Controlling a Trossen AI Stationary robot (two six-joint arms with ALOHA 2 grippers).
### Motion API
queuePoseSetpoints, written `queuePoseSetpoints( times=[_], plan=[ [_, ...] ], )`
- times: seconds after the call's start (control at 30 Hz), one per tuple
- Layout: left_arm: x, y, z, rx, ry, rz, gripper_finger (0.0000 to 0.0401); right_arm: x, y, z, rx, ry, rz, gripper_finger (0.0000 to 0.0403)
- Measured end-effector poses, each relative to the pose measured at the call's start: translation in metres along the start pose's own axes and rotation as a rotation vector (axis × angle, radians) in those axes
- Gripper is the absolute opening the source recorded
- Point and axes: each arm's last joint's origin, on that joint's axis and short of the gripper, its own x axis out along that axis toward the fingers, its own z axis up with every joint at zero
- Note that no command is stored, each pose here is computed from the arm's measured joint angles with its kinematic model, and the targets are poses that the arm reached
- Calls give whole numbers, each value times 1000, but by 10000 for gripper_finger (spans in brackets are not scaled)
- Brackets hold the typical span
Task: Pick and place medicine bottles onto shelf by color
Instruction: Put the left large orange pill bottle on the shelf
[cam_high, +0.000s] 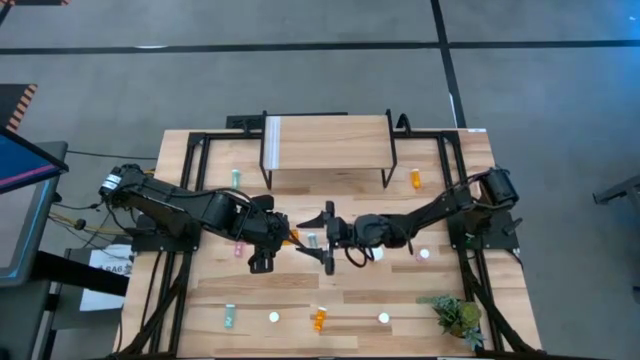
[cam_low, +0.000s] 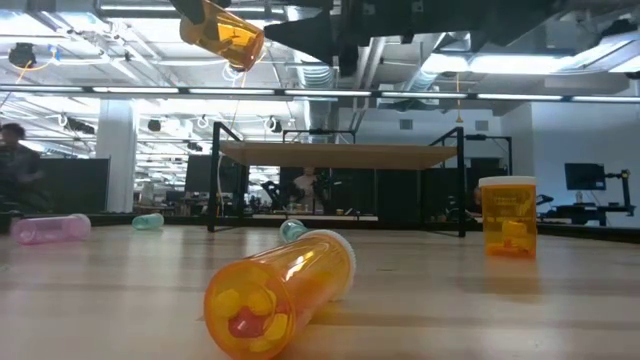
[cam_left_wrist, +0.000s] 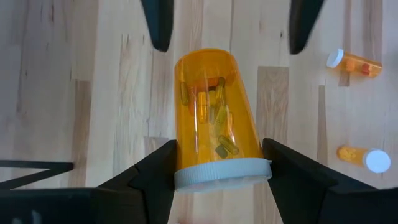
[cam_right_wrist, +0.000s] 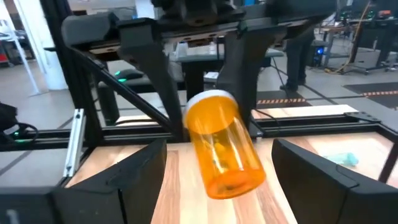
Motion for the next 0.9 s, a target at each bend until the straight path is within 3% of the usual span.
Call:
queuePoseSetpoints(
  times=[0.9],
  plan=[
    [0,0,0,-6,-1,-1,206,0,2,3,10,-30,31,315]
  ],
)
